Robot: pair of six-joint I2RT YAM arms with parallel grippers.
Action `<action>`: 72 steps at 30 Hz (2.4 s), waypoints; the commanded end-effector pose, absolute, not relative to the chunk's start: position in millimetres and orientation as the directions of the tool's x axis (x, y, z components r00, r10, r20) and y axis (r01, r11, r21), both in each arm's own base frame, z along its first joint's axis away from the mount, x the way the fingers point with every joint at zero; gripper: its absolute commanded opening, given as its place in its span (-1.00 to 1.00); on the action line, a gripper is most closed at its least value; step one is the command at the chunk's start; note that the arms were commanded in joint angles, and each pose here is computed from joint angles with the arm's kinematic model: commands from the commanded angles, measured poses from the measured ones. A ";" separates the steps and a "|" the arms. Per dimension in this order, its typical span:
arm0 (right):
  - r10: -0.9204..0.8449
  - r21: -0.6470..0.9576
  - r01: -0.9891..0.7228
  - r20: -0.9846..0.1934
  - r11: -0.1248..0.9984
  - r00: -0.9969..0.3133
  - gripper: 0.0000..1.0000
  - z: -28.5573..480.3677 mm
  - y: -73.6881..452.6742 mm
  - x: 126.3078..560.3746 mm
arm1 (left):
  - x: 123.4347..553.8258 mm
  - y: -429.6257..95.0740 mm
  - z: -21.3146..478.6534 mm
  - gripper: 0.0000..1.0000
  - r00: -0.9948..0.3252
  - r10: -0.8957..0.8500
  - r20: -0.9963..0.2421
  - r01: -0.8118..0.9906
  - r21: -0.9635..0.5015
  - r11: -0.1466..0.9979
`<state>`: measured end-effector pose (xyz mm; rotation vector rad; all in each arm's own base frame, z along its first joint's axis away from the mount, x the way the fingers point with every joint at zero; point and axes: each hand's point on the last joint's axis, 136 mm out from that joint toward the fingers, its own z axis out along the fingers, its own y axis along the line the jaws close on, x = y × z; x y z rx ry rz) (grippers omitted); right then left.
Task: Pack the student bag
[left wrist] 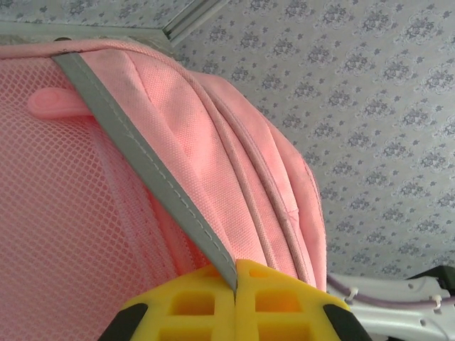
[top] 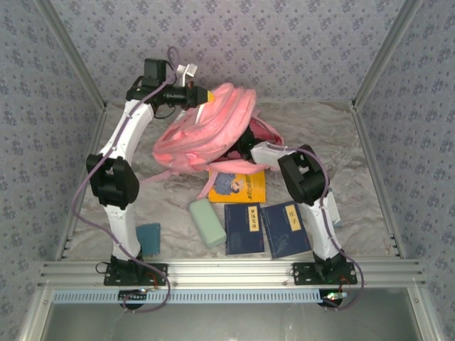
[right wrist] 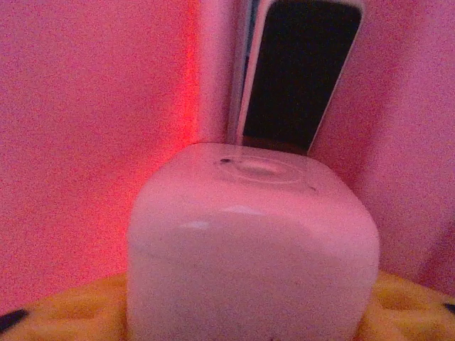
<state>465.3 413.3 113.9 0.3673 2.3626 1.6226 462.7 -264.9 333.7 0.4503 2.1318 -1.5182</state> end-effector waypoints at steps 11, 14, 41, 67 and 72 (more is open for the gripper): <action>0.347 0.919 -0.083 -0.228 0.386 -0.909 0.87 147.5 395.3 467.5 | 468.7 -249.7 383.5 -1.00 -0.727 -0.045 -0.685 0.653 -0.710 0.263; 0.366 0.909 -0.095 -0.257 0.407 -0.894 0.89 154.8 376.6 467.7 | 472.4 -243.1 382.9 -1.00 -0.731 -0.061 -0.680 0.642 -0.715 0.277; 0.273 0.542 -0.224 -0.687 0.810 -0.674 0.80 225.3 220.5 408.4 | 548.0 -166.6 400.5 -1.00 -0.685 -0.376 -0.624 0.439 -0.765 0.471; -0.659 0.010 -0.721 -0.396 0.693 -0.639 1.00 109.2 360.7 182.8 | 463.3 -246.6 375.0 -1.00 -0.776 -0.090 -0.624 0.541 -0.733 0.414; -0.701 -0.058 -0.718 -0.282 0.694 -0.655 1.00 85.2 369.1 165.9 | 457.0 -247.0 344.1 -1.00 -0.812 -0.080 -0.578 0.490 -0.750 0.444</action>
